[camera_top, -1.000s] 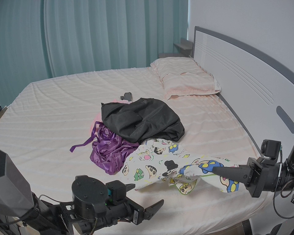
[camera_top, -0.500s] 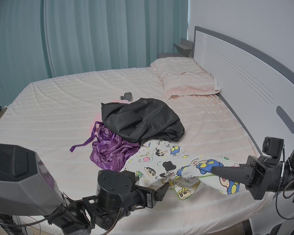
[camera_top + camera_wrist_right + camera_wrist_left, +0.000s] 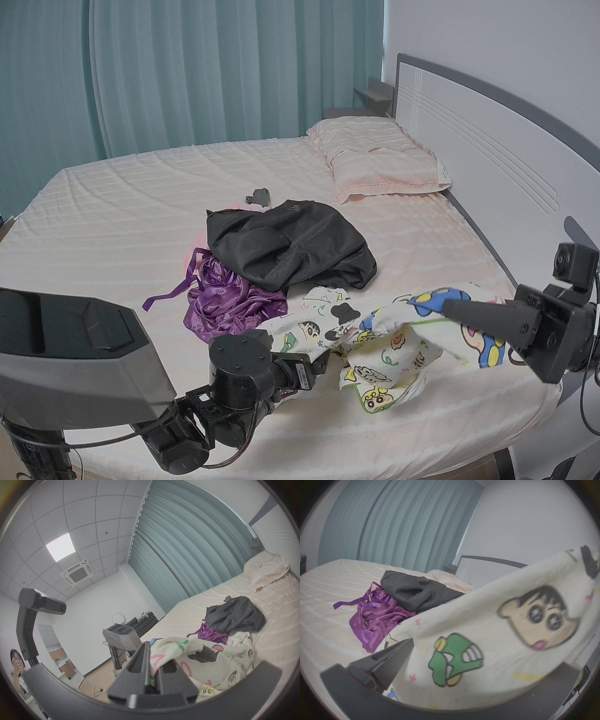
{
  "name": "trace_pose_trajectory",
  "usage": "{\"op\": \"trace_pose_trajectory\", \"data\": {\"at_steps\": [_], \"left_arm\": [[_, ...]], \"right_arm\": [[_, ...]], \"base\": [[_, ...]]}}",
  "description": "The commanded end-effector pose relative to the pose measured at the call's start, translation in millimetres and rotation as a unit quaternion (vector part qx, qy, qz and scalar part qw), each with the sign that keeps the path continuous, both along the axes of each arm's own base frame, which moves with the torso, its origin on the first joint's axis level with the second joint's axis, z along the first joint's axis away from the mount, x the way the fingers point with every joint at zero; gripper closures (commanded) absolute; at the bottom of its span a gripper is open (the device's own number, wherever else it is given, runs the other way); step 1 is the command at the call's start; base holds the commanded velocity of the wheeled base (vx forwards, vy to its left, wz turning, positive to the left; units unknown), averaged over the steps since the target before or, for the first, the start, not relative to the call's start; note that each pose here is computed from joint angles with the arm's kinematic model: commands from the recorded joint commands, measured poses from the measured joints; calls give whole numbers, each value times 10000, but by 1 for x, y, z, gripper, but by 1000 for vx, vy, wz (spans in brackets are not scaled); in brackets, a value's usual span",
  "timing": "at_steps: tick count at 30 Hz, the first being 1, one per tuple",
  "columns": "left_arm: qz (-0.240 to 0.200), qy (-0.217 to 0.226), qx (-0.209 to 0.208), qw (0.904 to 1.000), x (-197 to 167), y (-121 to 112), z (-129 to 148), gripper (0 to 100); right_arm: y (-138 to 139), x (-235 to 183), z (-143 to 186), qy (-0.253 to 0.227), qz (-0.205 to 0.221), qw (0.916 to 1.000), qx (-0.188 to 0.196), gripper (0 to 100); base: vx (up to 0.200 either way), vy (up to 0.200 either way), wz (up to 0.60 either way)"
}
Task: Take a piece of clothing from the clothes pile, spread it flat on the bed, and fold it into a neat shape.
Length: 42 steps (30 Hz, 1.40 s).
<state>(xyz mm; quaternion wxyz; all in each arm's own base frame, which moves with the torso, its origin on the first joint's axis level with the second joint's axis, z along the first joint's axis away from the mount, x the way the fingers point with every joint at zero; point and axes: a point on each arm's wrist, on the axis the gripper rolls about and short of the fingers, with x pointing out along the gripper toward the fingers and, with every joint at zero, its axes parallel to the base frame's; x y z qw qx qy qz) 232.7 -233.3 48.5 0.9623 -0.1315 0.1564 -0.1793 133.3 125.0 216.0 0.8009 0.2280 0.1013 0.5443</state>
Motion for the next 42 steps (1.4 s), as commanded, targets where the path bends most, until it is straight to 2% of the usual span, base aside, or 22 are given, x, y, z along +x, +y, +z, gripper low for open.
{"op": "trace_pose_trajectory", "data": {"at_steps": [1, 9, 12, 16, 18, 23, 29, 32, 33, 39, 42], "left_arm": [[291, 11, 74, 9995, 12, 3, -15, 0], [543, 201, 364, 9977, 15, 24, -27, 0], [679, 248, 583, 9957, 16, 38, -28, 0], [792, 158, 660, 9945, 15, 51, -20, 0], [922, 35, 741, 9930, 9, 70, -6, 0], [958, -26, 980, 9906, -9, 93, 9, 0], [601, 18, 1347, 9891, -36, 116, 17, 0], [383, 239, 1578, 9864, -50, 124, 11, 0], [383, 239, 1578, 9864, -50, 124, 11, 0], [-380, 454, 1381, 9886, -57, 123, 6, 0], [-469, 627, 1442, 9864, -50, 117, -4, 0]], "right_arm": [[2, 3, 13, -156, -27, 9998, 150, 100], [13, 28, 28, -270, -444, 9982, 305, 100], [15, 41, 30, -279, -604, 9973, 306, 100], [12, 46, 35, -342, -717, 9962, 360, 100], [10, 47, 35, -331, -763, 9959, 349, 100], [9, 46, 26, -200, -772, 9965, 243, 100], [9, 47, 23, -120, -777, 9967, 213, 100], [9, 52, 20, -61, -854, 9962, 165, 100], [9, 52, 20, -61, -854, 9962, 165, 100], [8, 58, 13, 141, -922, 9956, 130, 100], [8, 57, 10, 259, -898, 9955, 161, 100]], "base": [[0, 0, 0], [0, 0, 0], [0, 0, 0], [0, 0, 0], [0, 0, 0], [0, 0, 0], [0, 0, 0], [0, 0, 0], [0, 0, 0], [0, 0, 0], [0, 0, 0]]}}
